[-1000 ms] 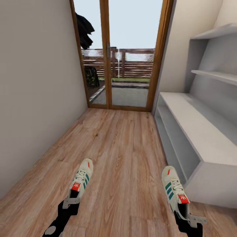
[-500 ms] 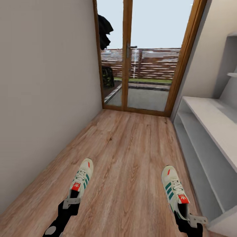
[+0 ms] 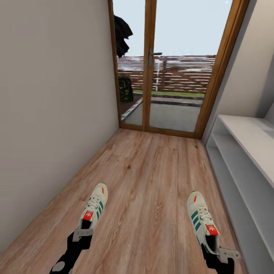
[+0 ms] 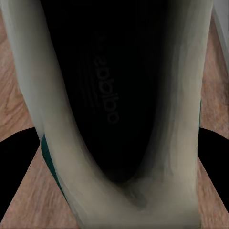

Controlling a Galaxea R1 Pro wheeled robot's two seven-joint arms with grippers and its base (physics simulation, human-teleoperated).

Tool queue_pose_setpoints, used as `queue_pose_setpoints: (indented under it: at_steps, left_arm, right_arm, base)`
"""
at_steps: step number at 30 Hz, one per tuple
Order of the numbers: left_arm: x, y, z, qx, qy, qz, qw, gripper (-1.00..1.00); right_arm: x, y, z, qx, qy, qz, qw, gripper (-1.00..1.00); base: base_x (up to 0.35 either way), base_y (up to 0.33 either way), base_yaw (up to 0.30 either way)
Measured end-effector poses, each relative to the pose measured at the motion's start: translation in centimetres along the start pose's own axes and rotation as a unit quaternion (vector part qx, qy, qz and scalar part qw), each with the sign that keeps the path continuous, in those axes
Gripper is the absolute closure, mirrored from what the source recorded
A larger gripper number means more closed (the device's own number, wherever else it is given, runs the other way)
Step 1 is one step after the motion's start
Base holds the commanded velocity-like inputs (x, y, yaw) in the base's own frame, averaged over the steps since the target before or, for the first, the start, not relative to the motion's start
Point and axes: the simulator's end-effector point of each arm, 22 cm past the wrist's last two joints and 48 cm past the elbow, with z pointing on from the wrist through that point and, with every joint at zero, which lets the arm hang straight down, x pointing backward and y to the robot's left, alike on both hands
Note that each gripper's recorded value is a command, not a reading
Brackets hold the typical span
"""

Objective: Pick up the two gym shoes and the two sandals from the corridor floor and place them onto the hallstand (shoe rack) in the corridor, making sure they are on the rack and not on the floor. Arrange them so the two gym shoes are next to each other and the two sandals are next to each other.

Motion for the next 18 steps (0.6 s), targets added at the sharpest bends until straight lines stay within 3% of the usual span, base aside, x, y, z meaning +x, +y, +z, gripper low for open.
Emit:
queue_pose_setpoints:
  at_steps: [10, 18]
  left_arm:
    - [0.00, 0.02, 0.00, 0.000, 0.000, 0.000, 1.0000, 1.00]
    - [0.00, 0.03, 0.00, 0.000, 0.000, 0.000, 1.0000, 1.00]
  right_arm:
    - [-0.03, -0.02, 0.01, 0.001, 0.000, 0.000, 1.0000, 1.00]
    - [0.01, -0.03, 0.00, 0.001, 0.000, 0.000, 1.0000, 1.00]
  base:
    - [0.338, 0.083, 0.000]
    - [0.318, 0.176, -0.036]
